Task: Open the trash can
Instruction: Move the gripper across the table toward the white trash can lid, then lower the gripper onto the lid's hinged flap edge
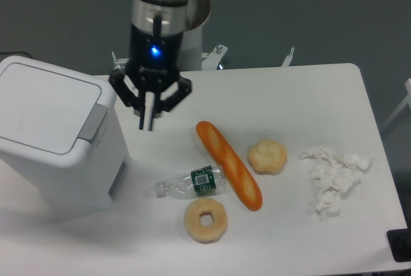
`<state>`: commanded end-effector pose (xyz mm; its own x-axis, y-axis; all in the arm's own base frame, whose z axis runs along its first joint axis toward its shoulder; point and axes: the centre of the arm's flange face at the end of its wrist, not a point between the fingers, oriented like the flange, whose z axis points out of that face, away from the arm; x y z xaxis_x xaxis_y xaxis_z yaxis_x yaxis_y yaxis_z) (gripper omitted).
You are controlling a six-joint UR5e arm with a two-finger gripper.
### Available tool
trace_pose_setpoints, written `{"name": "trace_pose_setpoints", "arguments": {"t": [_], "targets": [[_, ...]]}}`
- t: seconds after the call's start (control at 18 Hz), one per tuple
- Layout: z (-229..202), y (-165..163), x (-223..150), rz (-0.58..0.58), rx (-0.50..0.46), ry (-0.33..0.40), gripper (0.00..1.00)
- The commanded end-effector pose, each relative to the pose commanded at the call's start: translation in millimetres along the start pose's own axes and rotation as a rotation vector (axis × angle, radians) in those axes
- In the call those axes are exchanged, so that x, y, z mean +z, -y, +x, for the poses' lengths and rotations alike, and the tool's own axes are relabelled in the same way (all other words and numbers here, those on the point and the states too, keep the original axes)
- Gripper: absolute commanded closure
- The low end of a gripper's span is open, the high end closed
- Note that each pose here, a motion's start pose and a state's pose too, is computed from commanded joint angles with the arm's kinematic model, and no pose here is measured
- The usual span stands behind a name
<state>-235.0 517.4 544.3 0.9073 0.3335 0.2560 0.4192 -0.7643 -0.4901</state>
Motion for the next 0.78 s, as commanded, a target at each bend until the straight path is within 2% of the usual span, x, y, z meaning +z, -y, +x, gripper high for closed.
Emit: {"name": "trace_pose_setpoints", "arguments": {"t": [0.78], "targets": [[21,-15,42,-0.076,0.021,-0.052,0.97]]}}
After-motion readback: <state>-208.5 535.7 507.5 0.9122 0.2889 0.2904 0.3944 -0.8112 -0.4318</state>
